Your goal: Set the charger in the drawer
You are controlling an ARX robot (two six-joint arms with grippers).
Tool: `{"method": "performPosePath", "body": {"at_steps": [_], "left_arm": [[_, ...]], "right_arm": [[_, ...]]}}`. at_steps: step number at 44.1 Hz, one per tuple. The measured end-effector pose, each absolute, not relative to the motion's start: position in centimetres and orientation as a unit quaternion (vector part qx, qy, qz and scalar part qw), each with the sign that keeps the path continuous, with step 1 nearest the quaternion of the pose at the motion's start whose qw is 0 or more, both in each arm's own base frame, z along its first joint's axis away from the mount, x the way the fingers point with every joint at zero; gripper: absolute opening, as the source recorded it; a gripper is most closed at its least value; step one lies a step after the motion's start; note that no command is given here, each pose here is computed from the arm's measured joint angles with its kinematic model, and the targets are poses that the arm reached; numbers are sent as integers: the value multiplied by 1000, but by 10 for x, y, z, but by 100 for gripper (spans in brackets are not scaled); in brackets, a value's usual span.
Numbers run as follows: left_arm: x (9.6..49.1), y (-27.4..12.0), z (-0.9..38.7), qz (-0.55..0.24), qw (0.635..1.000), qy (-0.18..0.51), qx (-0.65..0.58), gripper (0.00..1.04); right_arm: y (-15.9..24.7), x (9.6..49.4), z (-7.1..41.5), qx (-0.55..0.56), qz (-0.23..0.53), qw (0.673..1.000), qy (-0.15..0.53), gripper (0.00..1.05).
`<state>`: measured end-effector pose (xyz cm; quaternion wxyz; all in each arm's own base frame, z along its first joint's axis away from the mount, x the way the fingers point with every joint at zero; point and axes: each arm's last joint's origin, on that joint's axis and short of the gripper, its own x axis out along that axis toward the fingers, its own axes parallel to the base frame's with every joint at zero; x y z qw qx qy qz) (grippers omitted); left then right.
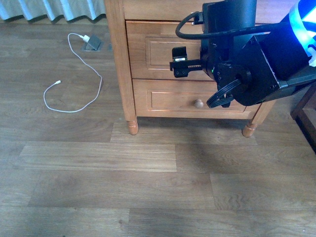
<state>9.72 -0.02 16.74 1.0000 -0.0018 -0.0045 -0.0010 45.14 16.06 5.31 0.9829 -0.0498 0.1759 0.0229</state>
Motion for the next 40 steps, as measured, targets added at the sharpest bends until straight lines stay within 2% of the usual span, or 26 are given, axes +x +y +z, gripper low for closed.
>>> {"method": "performPosePath", "body": {"at_steps": [7, 14, 15, 30, 40], "left_arm": [[97, 0, 167, -1, 1000, -4, -2, 99], [97, 0, 167, -1, 1000, -4, -2, 99], [97, 0, 167, -1, 1000, -4, -2, 99], [97, 0, 167, -1, 1000, -4, -2, 99], [97, 0, 167, -1, 1000, -4, -2, 99]], "right_arm": [[161, 452, 49, -55, 24, 982, 179, 94], [160, 452, 48, -57, 24, 982, 179, 65], [156, 453, 48, -59, 17, 982, 180, 26], [150, 447, 48, -53, 34, 979, 192, 23], [141, 419, 53, -36, 50, 973, 222, 23]]}}
